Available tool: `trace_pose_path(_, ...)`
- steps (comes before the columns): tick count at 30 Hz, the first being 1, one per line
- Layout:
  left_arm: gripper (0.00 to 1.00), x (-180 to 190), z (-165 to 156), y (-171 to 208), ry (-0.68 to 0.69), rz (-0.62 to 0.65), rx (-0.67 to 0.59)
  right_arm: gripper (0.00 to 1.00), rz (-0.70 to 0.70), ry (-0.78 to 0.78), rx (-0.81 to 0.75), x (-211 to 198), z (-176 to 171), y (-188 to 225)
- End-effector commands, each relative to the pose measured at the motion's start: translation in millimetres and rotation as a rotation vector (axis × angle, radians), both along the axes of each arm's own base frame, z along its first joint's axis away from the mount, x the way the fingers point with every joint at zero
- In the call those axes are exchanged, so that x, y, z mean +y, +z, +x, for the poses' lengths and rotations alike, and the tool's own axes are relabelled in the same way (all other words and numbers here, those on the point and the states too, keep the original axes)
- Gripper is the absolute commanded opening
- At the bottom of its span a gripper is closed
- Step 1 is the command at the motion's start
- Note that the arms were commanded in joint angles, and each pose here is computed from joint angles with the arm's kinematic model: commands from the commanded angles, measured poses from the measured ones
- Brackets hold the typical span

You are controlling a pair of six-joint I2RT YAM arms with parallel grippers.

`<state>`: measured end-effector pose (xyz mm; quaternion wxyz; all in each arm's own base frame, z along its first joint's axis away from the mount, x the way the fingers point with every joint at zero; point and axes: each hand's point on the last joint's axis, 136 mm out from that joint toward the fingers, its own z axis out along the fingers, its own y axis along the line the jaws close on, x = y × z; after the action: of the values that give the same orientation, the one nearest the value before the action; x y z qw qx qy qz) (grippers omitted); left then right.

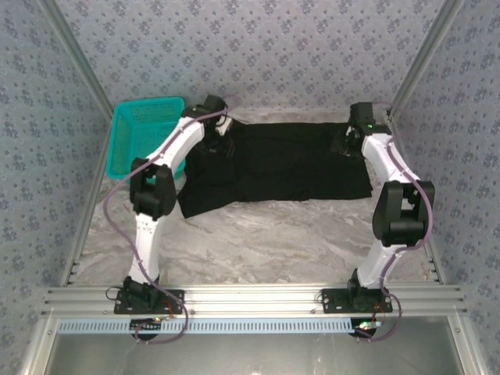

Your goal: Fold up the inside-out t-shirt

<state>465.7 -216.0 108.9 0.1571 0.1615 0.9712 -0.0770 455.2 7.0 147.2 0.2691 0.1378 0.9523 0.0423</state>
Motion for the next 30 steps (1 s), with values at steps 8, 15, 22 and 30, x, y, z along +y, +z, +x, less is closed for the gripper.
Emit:
trace_pose_path(8,0.52,-31,-59,-34,-0.151,-0.072,0.079,0.45,0.035,0.043,0.084,7,-25,-32)
trace_pose_path(15,0.52,-28,-39,-56,-0.144,0.002,0.065,0.45,0.044,0.051,0.09,9,-26,-35)
trace_pose_path(22,0.42,-24,-31,-70,-0.122,0.028,0.082,0.45,0.04,0.051,0.097,7,-28,-36)
trace_pose_path(30,0.22,-12,-22,-61,-0.091,0.028,0.064,0.45,0.041,0.057,0.104,7,-29,-37)
